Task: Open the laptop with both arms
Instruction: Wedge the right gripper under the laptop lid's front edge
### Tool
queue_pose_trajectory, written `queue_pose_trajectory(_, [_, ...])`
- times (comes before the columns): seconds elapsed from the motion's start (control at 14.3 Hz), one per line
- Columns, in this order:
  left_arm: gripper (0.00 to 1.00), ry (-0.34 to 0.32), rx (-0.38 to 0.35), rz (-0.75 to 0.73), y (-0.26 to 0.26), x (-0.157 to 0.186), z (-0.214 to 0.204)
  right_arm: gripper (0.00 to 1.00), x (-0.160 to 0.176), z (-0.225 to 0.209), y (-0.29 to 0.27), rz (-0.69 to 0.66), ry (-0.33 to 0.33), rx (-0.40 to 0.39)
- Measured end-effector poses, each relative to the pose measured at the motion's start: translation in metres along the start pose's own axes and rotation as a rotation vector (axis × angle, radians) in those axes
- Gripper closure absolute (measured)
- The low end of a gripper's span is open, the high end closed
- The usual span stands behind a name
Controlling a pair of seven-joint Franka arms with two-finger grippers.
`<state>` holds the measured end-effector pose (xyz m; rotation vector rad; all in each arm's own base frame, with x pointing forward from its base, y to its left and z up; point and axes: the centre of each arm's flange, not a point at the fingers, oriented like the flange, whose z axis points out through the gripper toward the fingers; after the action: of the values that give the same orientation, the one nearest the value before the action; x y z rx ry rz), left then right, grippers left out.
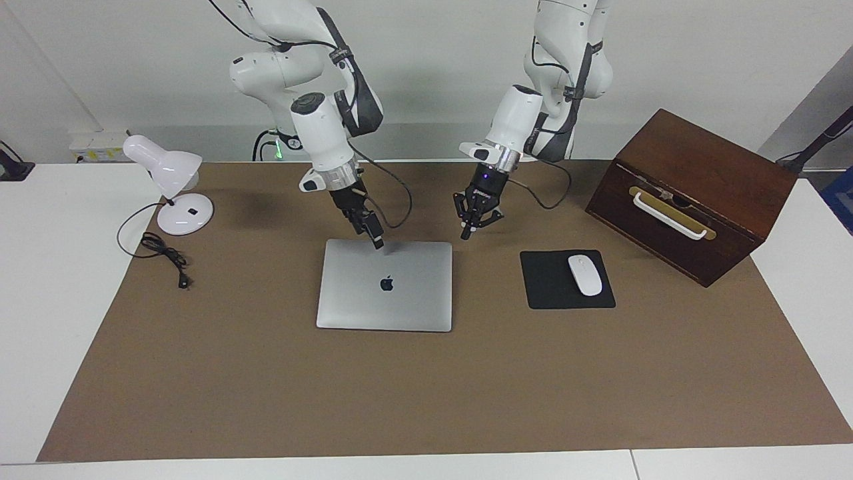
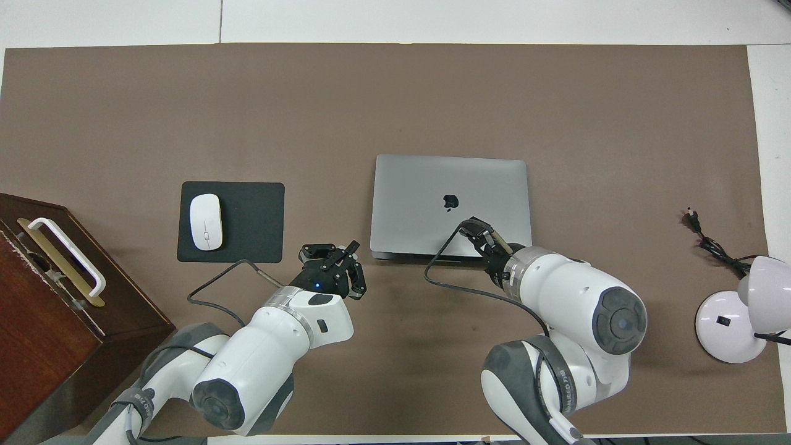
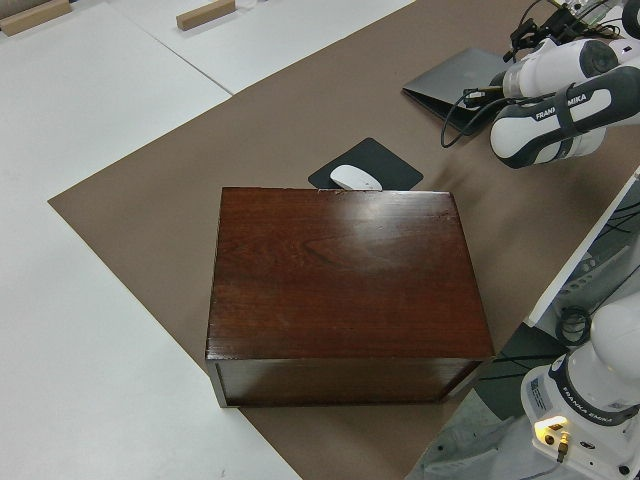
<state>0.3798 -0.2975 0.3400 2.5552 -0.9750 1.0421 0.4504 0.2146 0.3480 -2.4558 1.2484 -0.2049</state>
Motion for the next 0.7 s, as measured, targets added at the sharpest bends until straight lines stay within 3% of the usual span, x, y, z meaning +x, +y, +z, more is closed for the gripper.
queue_pose_trajectory(0.35, [0.99,-0.016,0.001,0.015,0.005,-0.029,0.029,0.0,-0.015,0.006,0.0,0.035,-0.037,-0.001])
queue_pose_trajectory(0.7, [0.99,-0.024,-0.006,0.037,0.008,-0.029,0.04,0.0,-0.015,0.007,0.001,0.032,-0.038,-0.003])
